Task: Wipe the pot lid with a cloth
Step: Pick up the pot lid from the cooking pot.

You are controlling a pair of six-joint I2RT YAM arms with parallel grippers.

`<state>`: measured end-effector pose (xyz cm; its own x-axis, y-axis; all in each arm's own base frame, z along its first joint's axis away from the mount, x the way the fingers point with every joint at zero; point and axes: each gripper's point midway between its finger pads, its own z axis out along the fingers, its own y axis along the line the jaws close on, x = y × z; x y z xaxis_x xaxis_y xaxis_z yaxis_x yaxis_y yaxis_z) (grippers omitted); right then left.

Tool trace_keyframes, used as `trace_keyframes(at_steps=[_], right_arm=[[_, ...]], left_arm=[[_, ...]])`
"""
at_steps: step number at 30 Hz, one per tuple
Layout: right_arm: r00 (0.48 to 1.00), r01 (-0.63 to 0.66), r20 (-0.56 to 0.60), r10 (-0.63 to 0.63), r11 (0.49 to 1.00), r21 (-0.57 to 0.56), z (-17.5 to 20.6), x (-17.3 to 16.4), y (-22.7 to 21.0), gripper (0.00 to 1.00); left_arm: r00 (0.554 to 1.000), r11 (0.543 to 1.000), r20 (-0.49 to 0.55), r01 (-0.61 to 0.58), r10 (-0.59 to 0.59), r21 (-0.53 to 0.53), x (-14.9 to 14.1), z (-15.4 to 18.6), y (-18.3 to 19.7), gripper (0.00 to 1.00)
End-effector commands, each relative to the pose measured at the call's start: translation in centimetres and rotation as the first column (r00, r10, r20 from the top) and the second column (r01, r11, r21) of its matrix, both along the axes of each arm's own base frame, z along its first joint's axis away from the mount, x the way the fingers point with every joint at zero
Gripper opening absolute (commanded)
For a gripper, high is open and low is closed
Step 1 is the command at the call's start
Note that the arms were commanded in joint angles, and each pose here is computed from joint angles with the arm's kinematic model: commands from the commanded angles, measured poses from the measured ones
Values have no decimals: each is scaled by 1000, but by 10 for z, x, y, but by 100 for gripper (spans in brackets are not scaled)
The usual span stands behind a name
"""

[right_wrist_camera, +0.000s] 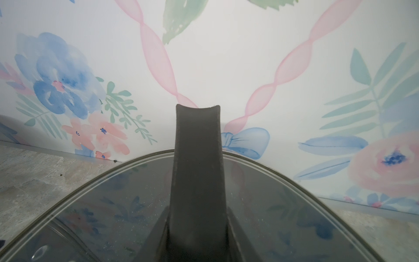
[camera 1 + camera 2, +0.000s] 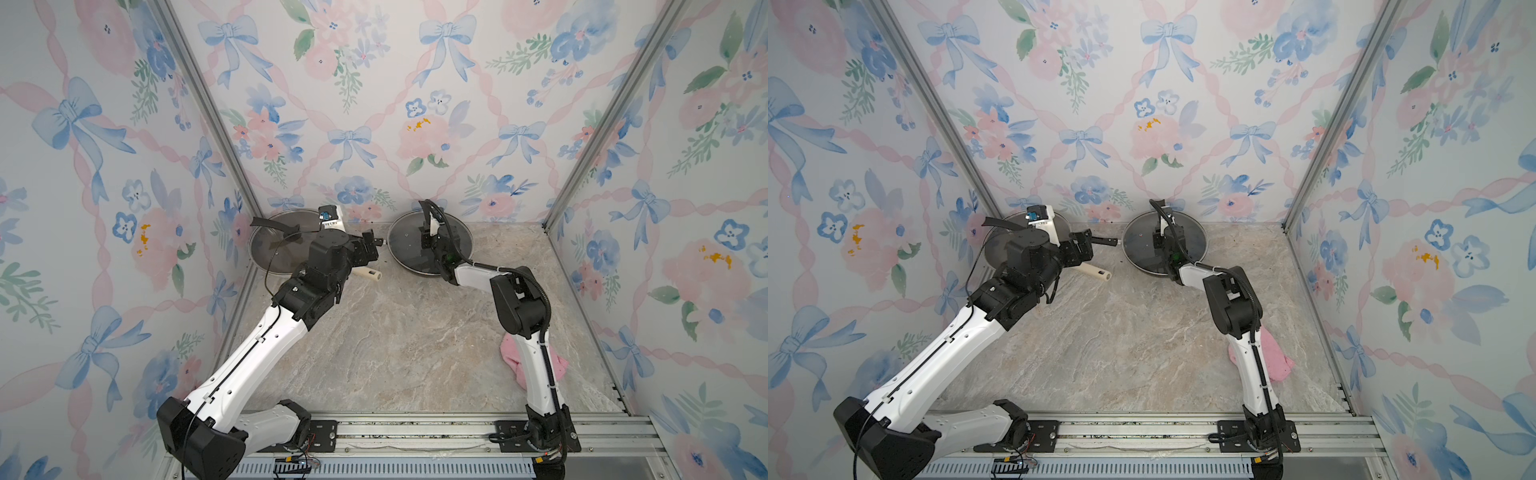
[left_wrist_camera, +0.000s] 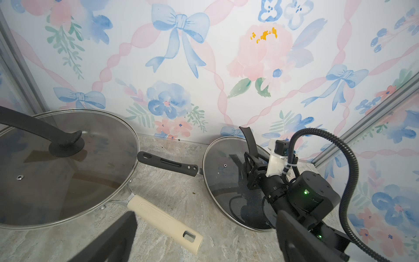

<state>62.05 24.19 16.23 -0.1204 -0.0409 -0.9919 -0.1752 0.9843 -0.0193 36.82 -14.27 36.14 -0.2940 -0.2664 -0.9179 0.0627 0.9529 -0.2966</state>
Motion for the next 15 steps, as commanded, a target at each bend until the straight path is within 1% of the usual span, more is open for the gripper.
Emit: trace_keyframes(at_steps=[1,3,5,7,9,11,12,15], right_arm=[[987,63,137,-80,990,125,99,-14,-16,6],[971,80,207,-116,982,173,140,-21,-26,6],[955,72,263,-139,966,247,180,-27,-37,5],[935,55,313,-170,938,344,224,-38,-53,5],[918,46,336,-211,898,437,257,-49,-72,5],[913,49,324,-246,857,513,280,-61,-90,5],[915,71,296,-273,833,548,287,-67,-101,4],[919,189,159,-361,757,625,295,-92,-141,3]], left_arm=[[1000,1000,-16,18,-18,22,-4,-8,0,98],[999,999,-21,38,-37,33,-3,-11,-3,98],[997,996,-24,72,-71,53,-1,-15,-9,98],[994,992,-26,108,-106,70,1,-20,-16,98],[988,985,-25,153,-151,84,3,-25,-24,98],[978,973,-27,208,-206,97,5,-32,-34,98],[972,966,-32,237,-235,103,6,-36,-39,98],[938,933,-56,345,-341,103,7,-51,-61,98]])
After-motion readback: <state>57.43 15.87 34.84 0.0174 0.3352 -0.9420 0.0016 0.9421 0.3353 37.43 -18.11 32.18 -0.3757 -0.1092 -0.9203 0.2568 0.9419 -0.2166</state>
